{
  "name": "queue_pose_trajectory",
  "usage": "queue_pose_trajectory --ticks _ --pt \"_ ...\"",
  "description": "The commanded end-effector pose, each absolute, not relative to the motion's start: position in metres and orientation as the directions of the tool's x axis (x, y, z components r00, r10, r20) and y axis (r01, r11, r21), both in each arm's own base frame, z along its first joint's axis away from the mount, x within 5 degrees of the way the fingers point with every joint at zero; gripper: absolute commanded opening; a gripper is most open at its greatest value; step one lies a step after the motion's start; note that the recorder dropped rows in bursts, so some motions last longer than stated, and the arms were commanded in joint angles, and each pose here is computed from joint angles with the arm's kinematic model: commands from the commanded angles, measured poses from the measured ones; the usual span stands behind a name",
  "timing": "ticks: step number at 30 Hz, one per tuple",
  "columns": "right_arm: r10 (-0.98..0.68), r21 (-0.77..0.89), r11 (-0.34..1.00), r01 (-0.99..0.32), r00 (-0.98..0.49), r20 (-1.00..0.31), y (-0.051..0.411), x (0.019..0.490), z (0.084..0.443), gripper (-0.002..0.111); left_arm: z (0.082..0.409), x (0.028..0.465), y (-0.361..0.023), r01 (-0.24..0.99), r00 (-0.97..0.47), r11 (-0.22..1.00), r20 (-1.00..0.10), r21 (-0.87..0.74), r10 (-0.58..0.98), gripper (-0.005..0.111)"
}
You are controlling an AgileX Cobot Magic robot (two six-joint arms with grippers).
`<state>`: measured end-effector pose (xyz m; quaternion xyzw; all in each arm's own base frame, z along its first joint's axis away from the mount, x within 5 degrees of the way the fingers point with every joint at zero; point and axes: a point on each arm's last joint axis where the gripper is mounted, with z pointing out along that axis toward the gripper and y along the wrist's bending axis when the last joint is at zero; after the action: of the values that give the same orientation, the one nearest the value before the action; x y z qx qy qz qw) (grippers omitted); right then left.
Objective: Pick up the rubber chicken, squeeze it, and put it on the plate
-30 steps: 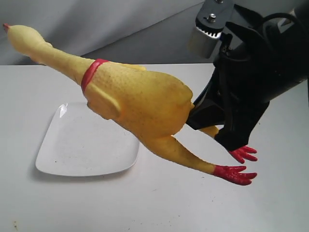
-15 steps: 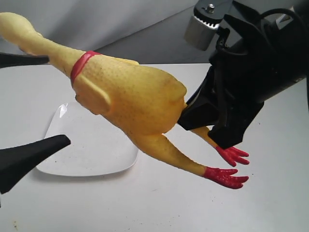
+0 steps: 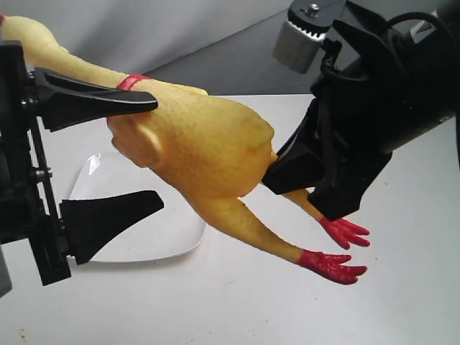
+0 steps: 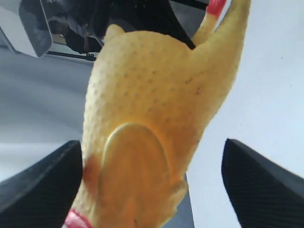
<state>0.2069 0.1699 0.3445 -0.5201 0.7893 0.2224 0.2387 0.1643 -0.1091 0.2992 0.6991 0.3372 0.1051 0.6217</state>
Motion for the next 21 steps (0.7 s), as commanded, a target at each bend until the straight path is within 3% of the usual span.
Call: queue_pose_trajectory --ticks 1,5,7,12,17,21 --pt "-0.677 0.130 0.360 -0.924 -0.354 -0.645 0.1729 0.2042 0.3498 0.000 0.2973 0.1709 -0.1100 0.342 0.734 0.012 -0.275 0.940 0.622 0.070" --pt "-0.675 0.160 0.340 -0.927 -0.359 -0.645 0.1741 0.2012 0.3503 0.000 0.2993 0.1733 -0.1087 0.327 0.719 0.037 -0.274 0.944 0.639 0.060" --pt "-0.678 0.171 0.333 -0.927 -0.362 -0.639 0.1741 0.2000 0.3501 0.000 0.2993 0.1733 -0.1087 0.327 0.719 0.037 -0.274 0.944 0.639 0.048" --pt "-0.677 0.175 0.332 -0.927 -0.363 -0.640 0.1742 0.1997 0.3503 0.000 0.2989 0.1731 -0.1087 0.410 0.677 0.107 -0.380 0.906 0.630 0.003" --pt "-0.677 0.175 0.332 -0.927 -0.363 -0.640 0.1742 0.1997 0.3503 0.000 0.2985 0.1731 -0.1087 0.474 0.634 0.162 -0.463 0.866 0.619 0.000" --pt "-0.677 0.175 0.332 -0.927 -0.363 -0.640 0.1742 0.1997 0.3503 0.000 0.2927 0.1718 -0.1080 0.446 0.667 0.051 -0.370 0.893 0.646 0.001"
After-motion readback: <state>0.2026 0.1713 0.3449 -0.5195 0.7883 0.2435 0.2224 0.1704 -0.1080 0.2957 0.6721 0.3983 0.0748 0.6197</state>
